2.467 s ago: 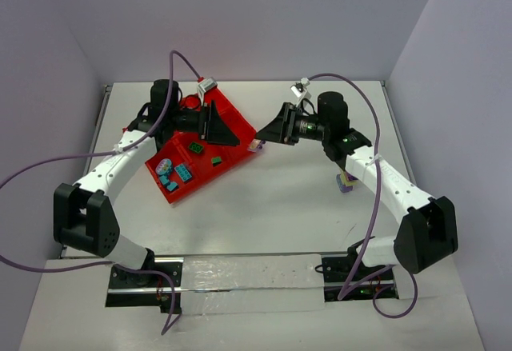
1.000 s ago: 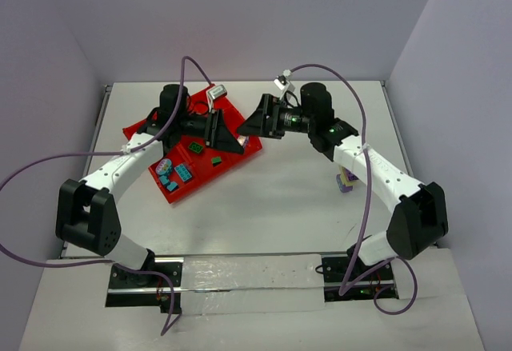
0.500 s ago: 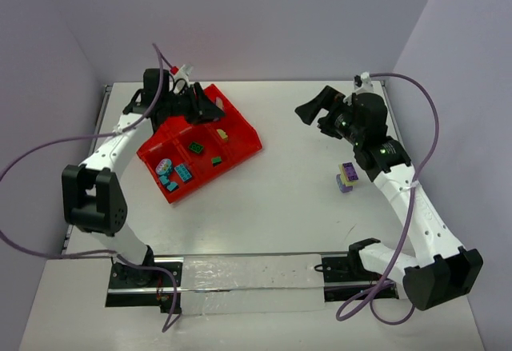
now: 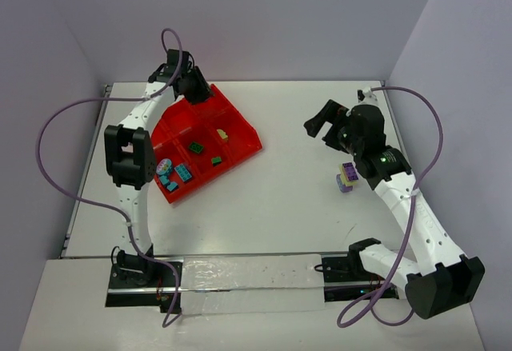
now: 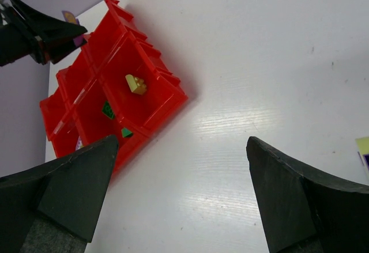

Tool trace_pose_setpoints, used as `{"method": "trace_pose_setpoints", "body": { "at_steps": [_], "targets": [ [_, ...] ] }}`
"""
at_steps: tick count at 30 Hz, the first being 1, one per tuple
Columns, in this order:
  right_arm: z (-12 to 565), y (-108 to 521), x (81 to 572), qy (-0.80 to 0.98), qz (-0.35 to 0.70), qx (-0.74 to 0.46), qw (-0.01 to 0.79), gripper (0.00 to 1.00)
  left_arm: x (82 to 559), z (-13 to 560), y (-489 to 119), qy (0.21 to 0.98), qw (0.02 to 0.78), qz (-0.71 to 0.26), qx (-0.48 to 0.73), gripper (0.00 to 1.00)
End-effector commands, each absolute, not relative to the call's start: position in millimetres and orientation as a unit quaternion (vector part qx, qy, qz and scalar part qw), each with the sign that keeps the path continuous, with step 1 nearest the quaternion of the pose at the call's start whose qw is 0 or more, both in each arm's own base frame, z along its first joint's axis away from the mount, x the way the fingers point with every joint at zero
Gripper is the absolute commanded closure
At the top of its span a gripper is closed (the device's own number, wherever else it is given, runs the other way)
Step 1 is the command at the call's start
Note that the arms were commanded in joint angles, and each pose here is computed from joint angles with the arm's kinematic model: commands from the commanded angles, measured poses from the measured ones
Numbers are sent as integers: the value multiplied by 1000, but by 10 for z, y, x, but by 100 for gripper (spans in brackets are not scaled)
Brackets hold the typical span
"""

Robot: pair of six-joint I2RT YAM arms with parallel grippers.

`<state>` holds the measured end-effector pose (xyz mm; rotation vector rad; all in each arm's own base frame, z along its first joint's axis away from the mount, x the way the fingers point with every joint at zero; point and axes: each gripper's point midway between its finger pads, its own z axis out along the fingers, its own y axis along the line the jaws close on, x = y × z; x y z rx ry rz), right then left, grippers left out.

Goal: Sort the legos into containers by color

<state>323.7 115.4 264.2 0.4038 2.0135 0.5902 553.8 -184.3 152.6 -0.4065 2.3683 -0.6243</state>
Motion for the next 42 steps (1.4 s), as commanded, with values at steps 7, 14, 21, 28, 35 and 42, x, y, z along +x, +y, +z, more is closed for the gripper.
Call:
{"method": "trace_pose_setpoints", "body": {
  "at_steps": [7, 14, 21, 28, 35, 42],
  "targets": [
    [2668, 968, 3175, 822, 204, 177, 501, 0, 5576, 1438, -1751, 908, 338, -195, -153, 74],
    [2577, 816, 3121, 833, 159, 179, 499, 0, 5579, 1503, -1861, 908, 348, -192, -134, 17],
    [2449, 572, 3042, 845, 89, 185, 493, 0, 5524, 1966, -2032, 894, 390, -196, -100, 10],
    [2193, 399, 3001, 863, 27, 188, 467, 0, 5115, 2614, -2314, 870, 434, -230, -42, 9],
    [1657, 237, 3022, 909, -71, 173, 374, 0, 4514, 2571, -2442, 882, 411, -232, -8, 8],
    [1332, 73, 2951, 912, -108, 217, 330, 0, 4377, 2514, -2427, 887, 399, -231, -10, 8]
  ]
}}
